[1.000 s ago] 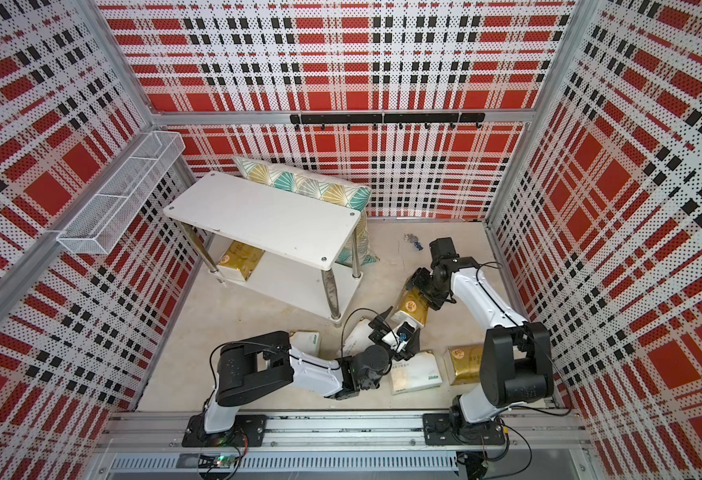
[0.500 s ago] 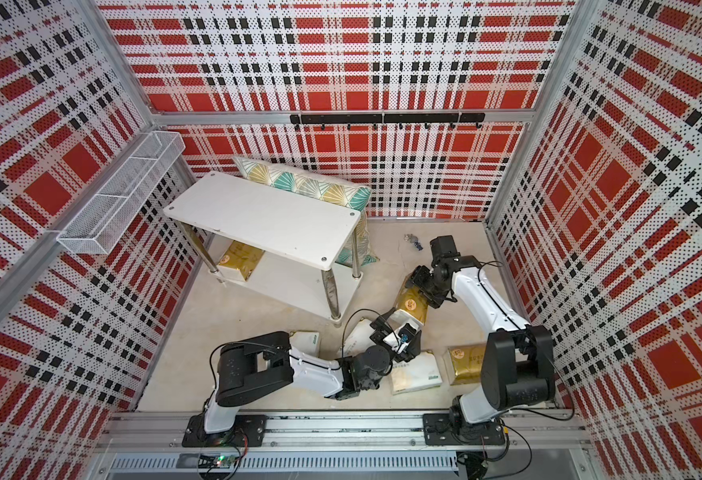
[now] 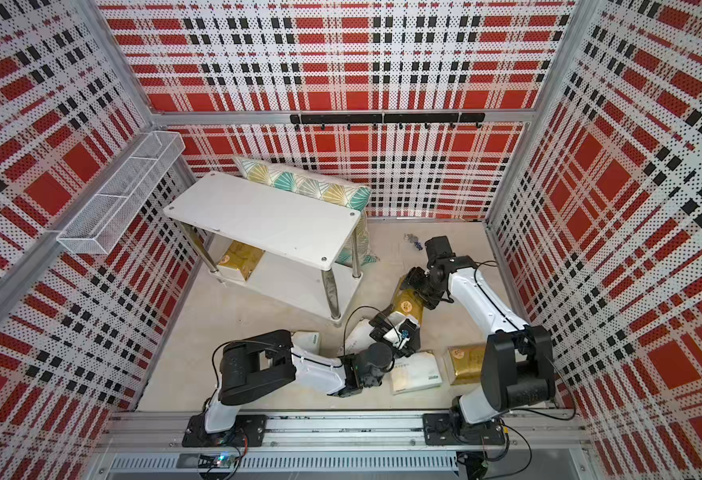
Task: Place the tissue boxes on the shelf by color
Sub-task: Pick up the box of tissues from the center of the board.
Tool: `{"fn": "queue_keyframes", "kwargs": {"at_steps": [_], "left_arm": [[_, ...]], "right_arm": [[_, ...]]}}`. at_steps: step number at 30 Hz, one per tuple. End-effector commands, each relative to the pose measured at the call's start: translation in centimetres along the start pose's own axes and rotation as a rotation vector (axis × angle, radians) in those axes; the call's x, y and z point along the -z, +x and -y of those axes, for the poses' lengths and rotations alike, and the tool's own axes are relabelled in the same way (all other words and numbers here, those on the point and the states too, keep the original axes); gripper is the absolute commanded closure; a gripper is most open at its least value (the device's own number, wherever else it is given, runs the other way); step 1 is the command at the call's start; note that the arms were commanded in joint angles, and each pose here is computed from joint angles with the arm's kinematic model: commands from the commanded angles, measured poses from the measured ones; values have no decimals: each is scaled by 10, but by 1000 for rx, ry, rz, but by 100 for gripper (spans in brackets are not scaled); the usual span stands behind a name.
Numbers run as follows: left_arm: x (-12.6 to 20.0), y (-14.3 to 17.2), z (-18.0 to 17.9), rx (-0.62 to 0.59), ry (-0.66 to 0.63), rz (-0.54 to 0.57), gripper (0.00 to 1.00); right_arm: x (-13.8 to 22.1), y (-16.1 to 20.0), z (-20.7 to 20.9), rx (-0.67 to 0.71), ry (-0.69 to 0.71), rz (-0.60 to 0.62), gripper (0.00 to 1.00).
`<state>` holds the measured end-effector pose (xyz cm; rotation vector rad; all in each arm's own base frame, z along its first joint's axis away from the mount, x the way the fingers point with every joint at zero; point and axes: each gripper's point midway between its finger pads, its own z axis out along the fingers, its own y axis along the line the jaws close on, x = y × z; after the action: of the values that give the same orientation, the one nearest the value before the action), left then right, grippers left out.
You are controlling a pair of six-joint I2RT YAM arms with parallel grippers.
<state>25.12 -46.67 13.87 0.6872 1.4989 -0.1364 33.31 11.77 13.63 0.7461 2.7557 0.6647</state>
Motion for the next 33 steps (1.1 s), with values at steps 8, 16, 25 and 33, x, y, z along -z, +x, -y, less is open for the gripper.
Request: {"fn": "queue_keyframes", "kwargs": {"at_steps": [8,16,25,33], "left_arm": [[-13,3,-9,9,-53,-7,1],[-19,2,-13,6,-57,-5,0],[-17,-3,-10,31,-26,12,7],[-7,-6,-5,49,5,24,10]], "right_arm": [[6,18,-7,52,-28,-20,29],[1,23,0,51,-17,-38,28],[-2,23,2,68,-10,-39,25],[-4,19,-1,77,-18,-32,18]]}}
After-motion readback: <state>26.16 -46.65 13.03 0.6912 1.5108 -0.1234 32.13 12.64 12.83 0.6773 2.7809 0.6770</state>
